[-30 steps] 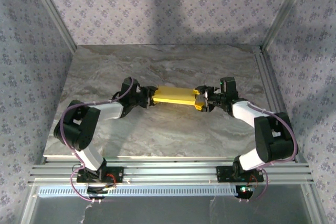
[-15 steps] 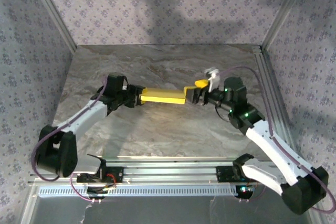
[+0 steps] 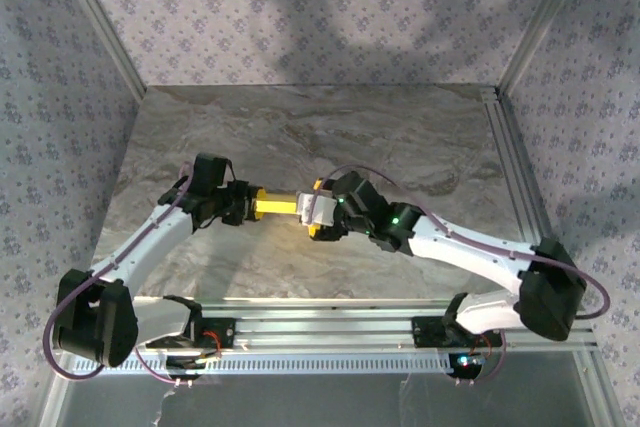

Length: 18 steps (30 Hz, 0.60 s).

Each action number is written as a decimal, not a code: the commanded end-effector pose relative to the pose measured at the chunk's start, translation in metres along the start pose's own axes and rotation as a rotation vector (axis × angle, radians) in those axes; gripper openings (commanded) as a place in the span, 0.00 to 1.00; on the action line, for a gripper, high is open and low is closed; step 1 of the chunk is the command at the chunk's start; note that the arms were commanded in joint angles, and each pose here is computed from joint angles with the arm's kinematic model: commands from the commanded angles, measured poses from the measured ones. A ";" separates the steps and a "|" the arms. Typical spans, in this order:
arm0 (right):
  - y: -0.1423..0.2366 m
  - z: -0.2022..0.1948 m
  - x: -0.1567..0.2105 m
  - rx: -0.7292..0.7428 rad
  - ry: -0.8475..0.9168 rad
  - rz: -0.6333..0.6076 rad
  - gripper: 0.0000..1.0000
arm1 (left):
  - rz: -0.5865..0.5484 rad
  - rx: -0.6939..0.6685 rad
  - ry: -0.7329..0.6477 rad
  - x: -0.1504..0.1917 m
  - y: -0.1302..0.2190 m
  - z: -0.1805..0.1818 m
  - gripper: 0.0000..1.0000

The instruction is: Fold the paper box

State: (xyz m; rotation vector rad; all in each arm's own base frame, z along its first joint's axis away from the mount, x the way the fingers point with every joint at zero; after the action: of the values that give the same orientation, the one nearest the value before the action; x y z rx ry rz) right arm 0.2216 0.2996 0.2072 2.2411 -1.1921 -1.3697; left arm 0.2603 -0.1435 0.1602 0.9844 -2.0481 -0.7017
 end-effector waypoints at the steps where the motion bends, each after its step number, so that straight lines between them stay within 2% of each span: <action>1: -0.006 -0.012 -0.001 0.052 0.050 0.056 0.85 | 0.006 -0.006 0.012 0.000 0.002 0.001 0.16; 4: -0.018 -0.012 -0.003 0.073 0.063 0.079 0.83 | 0.014 -0.009 0.008 0.001 0.001 0.000 0.16; 7: -0.033 -0.007 -0.004 0.076 0.093 0.137 0.76 | 0.014 -0.010 0.008 0.000 0.000 0.001 0.16; 11: -0.046 -0.010 -0.002 0.098 0.083 0.189 0.60 | 0.026 -0.008 0.007 0.001 -0.002 0.001 0.15; 15: -0.046 -0.012 -0.005 0.099 0.071 0.187 0.45 | 0.027 -0.016 0.004 0.000 -0.003 0.003 0.16; 18: -0.044 -0.009 -0.006 0.063 0.070 0.196 0.36 | 0.031 -0.009 -0.002 0.000 -0.002 0.002 0.22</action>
State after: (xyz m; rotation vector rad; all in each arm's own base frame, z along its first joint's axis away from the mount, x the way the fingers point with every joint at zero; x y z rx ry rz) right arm 0.2476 0.3282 0.1765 2.1258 -1.3839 -1.1803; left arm 0.2619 -0.1441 0.1596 0.9764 -2.0512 -0.6932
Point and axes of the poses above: each hand's point on the last joint's axis, 136 mm out from that joint toward the fingers, its own y axis back along the fingers, its own z axis along the line the jaws close on, x = y × z, the point moved 4 cm from there along y, back along the fingers, and after that the axes turned 2 degrees about -y, right-handed, at the moved point
